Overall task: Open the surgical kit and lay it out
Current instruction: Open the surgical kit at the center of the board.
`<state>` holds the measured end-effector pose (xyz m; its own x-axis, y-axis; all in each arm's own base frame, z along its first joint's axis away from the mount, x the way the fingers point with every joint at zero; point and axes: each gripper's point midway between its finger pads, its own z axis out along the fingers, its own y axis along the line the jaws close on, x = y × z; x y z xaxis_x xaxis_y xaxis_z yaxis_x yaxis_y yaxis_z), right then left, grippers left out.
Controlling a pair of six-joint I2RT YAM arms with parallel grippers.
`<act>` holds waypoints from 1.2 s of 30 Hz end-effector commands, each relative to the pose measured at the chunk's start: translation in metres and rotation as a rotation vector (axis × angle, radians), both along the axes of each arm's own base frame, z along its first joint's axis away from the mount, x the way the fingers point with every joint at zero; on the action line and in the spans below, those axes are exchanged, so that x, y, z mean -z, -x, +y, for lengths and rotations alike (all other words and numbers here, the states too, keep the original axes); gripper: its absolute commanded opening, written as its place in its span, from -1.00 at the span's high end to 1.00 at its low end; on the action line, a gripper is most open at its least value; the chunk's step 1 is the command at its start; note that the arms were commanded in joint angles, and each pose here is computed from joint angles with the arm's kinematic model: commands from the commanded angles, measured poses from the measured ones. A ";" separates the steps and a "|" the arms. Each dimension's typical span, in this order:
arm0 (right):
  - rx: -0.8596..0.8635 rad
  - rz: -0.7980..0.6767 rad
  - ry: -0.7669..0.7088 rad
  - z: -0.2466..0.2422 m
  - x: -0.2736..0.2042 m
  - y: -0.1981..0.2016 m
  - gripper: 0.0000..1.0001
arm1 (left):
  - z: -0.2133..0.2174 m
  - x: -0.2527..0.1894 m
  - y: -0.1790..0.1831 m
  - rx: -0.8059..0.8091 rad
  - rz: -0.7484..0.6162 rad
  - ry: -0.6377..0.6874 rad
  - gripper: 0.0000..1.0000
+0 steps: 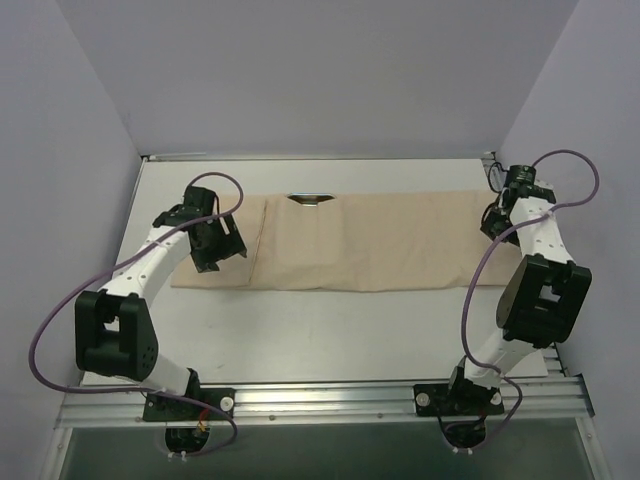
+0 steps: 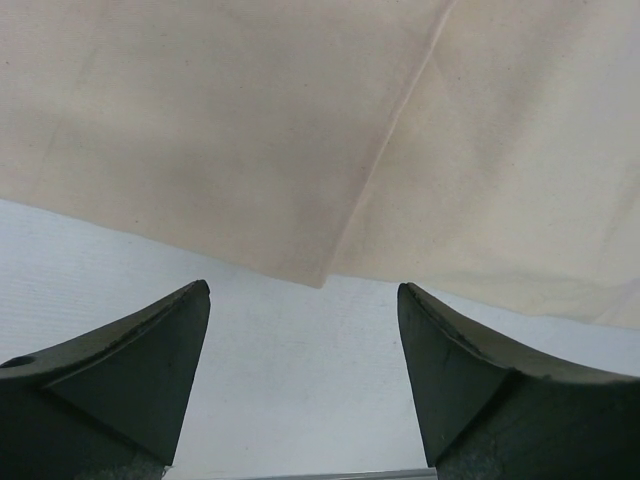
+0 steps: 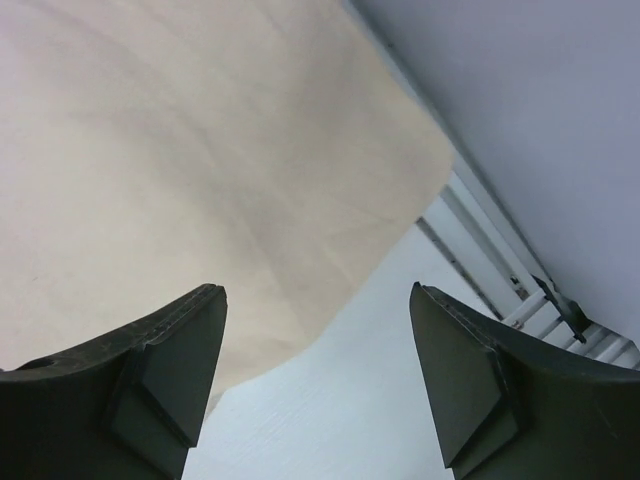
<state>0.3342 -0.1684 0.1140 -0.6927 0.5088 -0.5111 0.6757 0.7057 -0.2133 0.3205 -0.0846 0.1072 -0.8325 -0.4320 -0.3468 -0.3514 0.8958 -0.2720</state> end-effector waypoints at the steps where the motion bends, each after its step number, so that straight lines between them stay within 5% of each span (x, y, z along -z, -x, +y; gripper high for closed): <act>1: -0.116 -0.030 -0.023 0.036 -0.019 -0.010 -0.50 | -0.011 -0.007 -0.014 0.048 -0.033 -0.014 -0.69; 16: -0.458 -0.170 -0.190 0.172 -0.053 -0.056 -0.53 | -0.033 0.036 -0.030 0.116 0.070 -0.251 -0.64; 28: -0.521 -0.195 -0.210 0.187 -0.057 -0.055 -0.47 | -0.021 0.069 -0.029 0.128 0.155 -0.366 -0.16; 30: -0.526 -0.200 -0.213 0.190 -0.057 -0.057 -0.47 | -0.021 0.070 -0.031 0.132 0.154 -0.369 0.02; 33: -0.537 -0.196 -0.218 0.195 -0.055 -0.058 -0.45 | -0.016 0.059 -0.033 0.122 0.133 -0.383 0.68; 36: -0.550 -0.193 -0.223 0.201 -0.052 -0.060 -0.43 | 0.001 0.032 -0.039 0.086 0.100 -0.386 0.95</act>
<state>0.3953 0.0231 0.1565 -0.7972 0.2314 -0.5576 0.2420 0.9687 0.0560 0.3456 -0.1029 0.0337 -0.9310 -0.1985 -0.3063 -0.2441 0.9626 0.1179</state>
